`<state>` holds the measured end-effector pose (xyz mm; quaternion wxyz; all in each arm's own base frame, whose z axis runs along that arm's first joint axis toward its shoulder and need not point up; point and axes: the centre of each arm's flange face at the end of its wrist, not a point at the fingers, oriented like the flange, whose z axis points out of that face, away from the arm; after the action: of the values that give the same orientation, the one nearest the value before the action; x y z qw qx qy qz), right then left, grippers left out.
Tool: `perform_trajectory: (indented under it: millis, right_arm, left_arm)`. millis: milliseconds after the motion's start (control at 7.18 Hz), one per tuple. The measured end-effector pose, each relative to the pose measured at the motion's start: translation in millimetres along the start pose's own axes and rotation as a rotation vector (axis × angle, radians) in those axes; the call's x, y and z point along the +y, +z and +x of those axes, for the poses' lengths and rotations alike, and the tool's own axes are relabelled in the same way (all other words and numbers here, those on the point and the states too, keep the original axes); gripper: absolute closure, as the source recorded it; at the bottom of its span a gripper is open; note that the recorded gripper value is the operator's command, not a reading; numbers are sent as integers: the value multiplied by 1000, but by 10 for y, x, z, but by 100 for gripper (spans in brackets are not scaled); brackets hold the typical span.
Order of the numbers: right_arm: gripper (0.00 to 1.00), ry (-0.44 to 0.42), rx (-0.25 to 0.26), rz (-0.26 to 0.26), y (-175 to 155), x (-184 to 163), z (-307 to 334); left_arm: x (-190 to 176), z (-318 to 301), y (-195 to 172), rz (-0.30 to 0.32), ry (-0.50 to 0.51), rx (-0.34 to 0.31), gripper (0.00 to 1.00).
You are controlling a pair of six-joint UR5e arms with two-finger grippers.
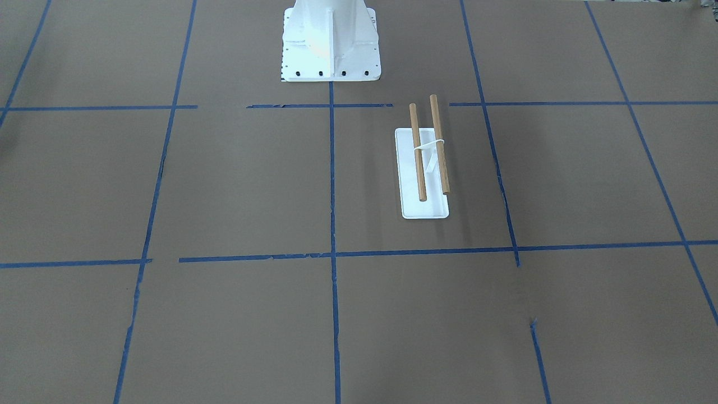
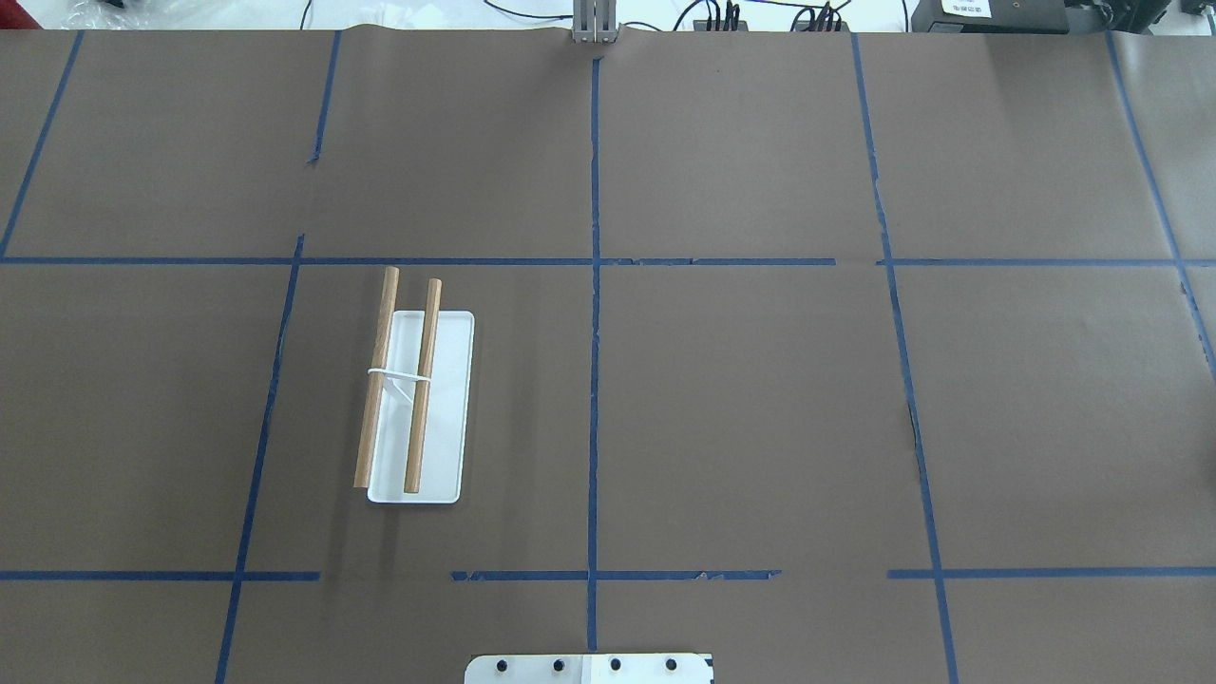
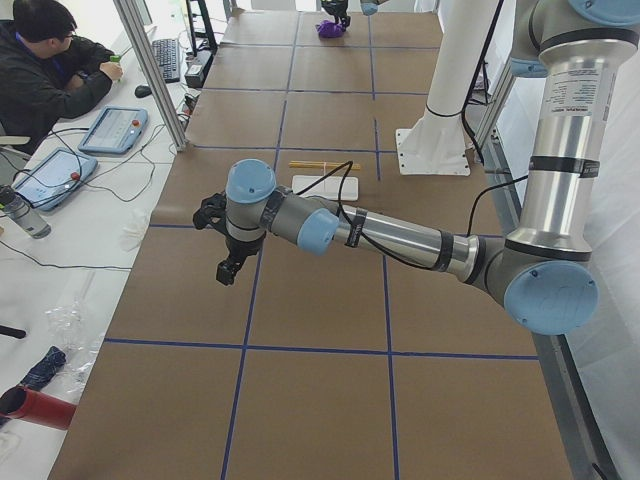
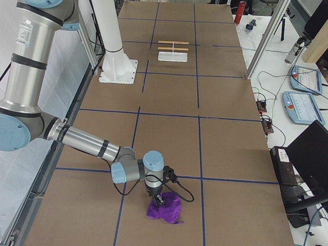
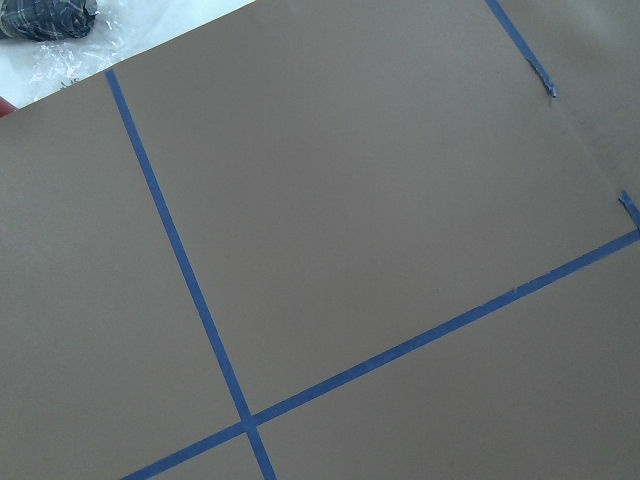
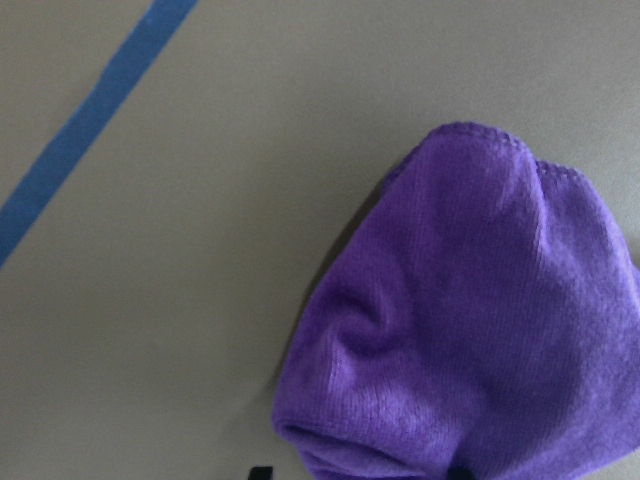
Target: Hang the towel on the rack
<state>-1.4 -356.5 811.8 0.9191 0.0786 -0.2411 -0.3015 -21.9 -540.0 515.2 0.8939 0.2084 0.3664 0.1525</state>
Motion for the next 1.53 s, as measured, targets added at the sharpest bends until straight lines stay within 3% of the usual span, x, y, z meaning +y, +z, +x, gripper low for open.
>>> perform_trajectory:
  millis: [418, 975, 1533]
  right_arm:
    - [100, -13, 8, 11, -32, -116, 22]
    - [100, -39, 29, 63, -218, -485, 88]
    - [100, -14, 10, 122, -706, -598, 130]
  left_arm:
    - [3, -7, 3, -1, -1, 0, 0]
    - [6, -10, 8, -2, 0, 0, 0]
    - [3, -6, 2, 0, 1, 0, 0]
